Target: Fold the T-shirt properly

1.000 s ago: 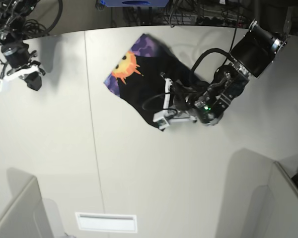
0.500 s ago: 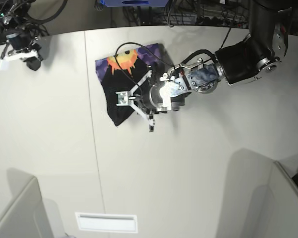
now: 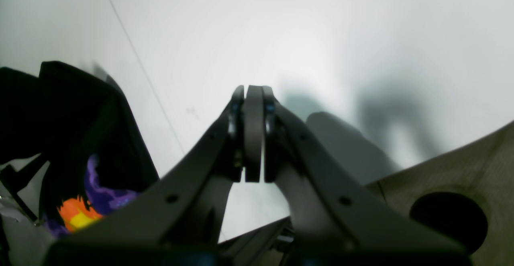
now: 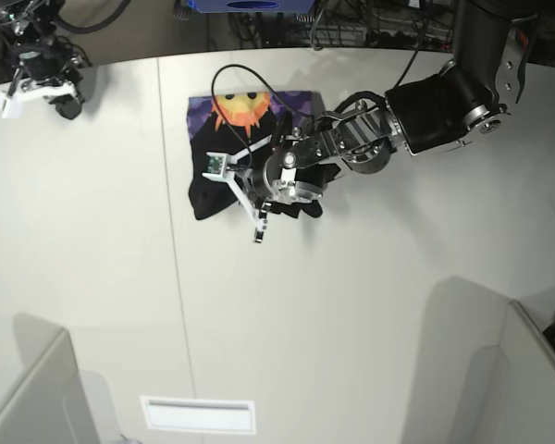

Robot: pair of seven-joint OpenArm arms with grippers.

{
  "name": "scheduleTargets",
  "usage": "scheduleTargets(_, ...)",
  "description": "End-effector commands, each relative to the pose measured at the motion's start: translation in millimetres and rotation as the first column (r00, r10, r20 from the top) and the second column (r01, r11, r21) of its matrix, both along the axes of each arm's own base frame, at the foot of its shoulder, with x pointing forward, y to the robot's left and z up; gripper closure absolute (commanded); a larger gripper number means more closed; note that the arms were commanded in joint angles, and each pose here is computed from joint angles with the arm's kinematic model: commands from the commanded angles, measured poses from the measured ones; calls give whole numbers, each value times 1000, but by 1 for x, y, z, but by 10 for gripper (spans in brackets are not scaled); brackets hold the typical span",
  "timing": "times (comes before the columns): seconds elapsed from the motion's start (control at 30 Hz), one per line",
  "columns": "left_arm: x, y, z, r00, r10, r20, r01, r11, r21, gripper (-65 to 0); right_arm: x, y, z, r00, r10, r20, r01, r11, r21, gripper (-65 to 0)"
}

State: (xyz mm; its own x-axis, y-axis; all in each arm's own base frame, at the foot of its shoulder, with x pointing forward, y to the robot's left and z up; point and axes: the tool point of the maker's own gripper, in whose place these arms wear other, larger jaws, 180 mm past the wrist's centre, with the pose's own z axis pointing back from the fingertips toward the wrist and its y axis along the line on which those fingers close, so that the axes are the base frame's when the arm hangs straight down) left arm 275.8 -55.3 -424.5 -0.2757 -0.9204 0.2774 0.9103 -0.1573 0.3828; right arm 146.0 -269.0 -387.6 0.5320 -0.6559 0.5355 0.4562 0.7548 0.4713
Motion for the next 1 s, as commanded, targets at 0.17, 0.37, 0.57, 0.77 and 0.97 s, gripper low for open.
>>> scheduleTargets(0.17, -11, 4, -7, 999, -18, -29, 19, 999, 27, 0, 12, -4, 12, 998, 5, 56, -4, 1000, -18, 0)
scheduleTargets(0.37, -2, 3, 0, 1000, -15, -12, 16, 1000, 24, -221, 16, -3, 14, 998, 8, 63, -7, 1000, -18, 0)
scheduleTargets(0.57, 4, -3, 13, 999, -27, 21, 27, 1000, 1, -592, 17, -3, 14, 998, 9, 65, -8, 1000, -17, 0)
scheduleTargets(0.77, 15, -17, 49, 993, -62, 105, 66, 997, -43, -650, 15, -3, 13, 998, 11, 60, -10, 1000, -17, 0)
scheduleTargets(0.97, 56, -7, 92, 979, 64, 193, -44, 994, -102, -650, 14, -3, 13, 998, 11, 57, -10, 1000, -18, 0)
